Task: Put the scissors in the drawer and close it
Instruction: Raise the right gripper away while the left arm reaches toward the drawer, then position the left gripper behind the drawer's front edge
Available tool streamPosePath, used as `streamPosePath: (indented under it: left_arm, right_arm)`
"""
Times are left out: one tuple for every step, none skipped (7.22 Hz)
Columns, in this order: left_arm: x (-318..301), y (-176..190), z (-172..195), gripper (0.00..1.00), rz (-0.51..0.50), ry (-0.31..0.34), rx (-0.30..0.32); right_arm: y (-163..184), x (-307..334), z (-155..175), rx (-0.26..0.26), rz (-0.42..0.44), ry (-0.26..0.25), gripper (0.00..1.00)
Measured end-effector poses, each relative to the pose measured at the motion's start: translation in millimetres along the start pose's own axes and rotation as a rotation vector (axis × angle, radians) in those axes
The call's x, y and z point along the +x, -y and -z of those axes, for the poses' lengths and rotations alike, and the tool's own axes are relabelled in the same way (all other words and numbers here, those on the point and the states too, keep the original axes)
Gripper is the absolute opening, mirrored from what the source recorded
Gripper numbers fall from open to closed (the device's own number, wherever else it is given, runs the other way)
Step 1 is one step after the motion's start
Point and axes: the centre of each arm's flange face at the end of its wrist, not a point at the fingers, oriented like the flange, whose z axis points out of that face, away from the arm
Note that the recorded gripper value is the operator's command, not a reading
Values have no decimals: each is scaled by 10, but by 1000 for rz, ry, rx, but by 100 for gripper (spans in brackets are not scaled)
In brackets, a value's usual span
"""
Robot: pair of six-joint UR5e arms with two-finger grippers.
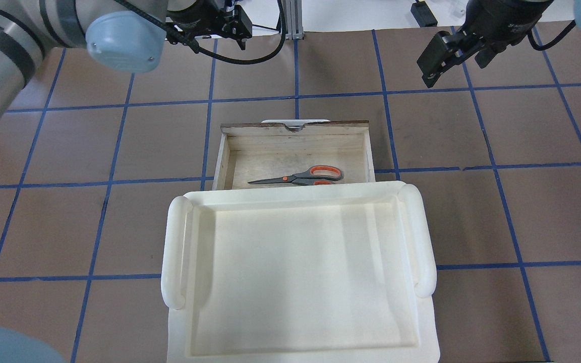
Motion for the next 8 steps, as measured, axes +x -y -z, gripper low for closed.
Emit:
streamPosePath:
  left_arm:
    - [162, 102, -273, 100, -20, 11, 9]
    - [293, 196, -521, 100, -29, 23, 16]
    - [407, 292, -750, 100, -23, 28, 17]
    - [529, 334, -960, 100, -2, 28, 9]
    - [654, 317, -1145, 100, 27, 26, -7]
    - [730, 275, -1359, 100, 45, 28, -35]
    - [761, 223, -1600, 100, 54, 35, -71]
    - [774, 167, -1832, 100, 61, 44, -108]
  right_arm:
    - [-83, -56, 72, -13, -62, 5, 100]
    - [-183, -129, 184, -19, -121, 7, 100]
    - [-229, -166, 264, -14, -183, 5, 100]
    - [-202, -163, 251, -18, -251, 5, 100]
    - [-132, -140, 195, -29, -314, 10, 100]
    - [-59, -118, 119, -42, -344, 17, 100]
    - [-8, -100, 44, -56, -355, 22, 100]
    - [19, -89, 0, -63, -355, 24, 100]
